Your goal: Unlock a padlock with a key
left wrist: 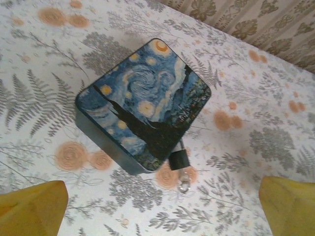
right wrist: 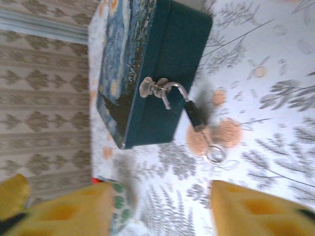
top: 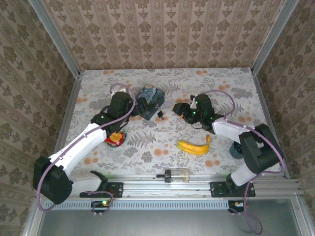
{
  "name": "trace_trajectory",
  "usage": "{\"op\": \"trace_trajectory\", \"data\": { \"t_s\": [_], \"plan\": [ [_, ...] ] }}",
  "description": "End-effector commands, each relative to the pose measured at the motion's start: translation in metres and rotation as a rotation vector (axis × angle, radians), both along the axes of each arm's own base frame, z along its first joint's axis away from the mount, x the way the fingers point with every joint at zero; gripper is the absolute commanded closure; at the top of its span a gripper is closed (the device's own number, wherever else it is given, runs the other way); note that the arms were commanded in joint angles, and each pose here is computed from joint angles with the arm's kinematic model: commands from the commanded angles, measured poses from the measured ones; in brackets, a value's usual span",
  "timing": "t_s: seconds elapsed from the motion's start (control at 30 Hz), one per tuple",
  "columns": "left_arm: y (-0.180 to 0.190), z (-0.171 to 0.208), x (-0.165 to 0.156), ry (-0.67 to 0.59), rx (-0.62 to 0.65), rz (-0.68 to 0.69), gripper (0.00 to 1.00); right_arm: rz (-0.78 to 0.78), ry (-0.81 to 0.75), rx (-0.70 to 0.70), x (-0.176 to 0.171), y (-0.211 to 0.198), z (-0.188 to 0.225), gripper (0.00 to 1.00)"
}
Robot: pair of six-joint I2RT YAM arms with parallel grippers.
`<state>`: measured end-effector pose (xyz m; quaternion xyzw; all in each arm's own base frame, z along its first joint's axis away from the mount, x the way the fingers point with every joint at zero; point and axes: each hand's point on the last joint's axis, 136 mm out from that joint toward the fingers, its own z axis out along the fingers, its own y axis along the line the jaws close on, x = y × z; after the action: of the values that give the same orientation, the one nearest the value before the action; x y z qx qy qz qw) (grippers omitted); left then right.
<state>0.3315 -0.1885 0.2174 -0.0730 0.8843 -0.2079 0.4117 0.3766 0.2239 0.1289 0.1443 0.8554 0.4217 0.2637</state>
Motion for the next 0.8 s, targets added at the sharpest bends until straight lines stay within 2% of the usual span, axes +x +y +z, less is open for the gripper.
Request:
{"op": "trace_trajectory", "data": {
  "t_s": [0.0,0.13,0.33,0.6,0.77],
  "plan": [
    [0.014,0.01,0.007,-0.045,0.14,-0.007,0.0,0.047,-0.016,-0.264,-0.014,-0.02,-0.007,0.36],
    [0.011,0.001,0.016,-0.022,0.202,-0.034,0.0,0.123,-0.076,-0.322,-0.014,-0.015,0.006,0.37],
    [0.007,-0.024,0.037,0.04,0.212,-0.029,0.0,0.277,-0.116,-0.437,-0.011,0.013,0.005,0.41],
    [0.002,-0.073,0.05,0.174,0.243,-0.033,0.0,0.365,-0.026,-0.48,0.008,0.041,-0.026,0.43],
    [0.002,-0.09,0.061,0.204,0.248,-0.008,0.0,0.371,0.024,-0.483,0.021,0.049,-0.042,0.44]
  ]
}}
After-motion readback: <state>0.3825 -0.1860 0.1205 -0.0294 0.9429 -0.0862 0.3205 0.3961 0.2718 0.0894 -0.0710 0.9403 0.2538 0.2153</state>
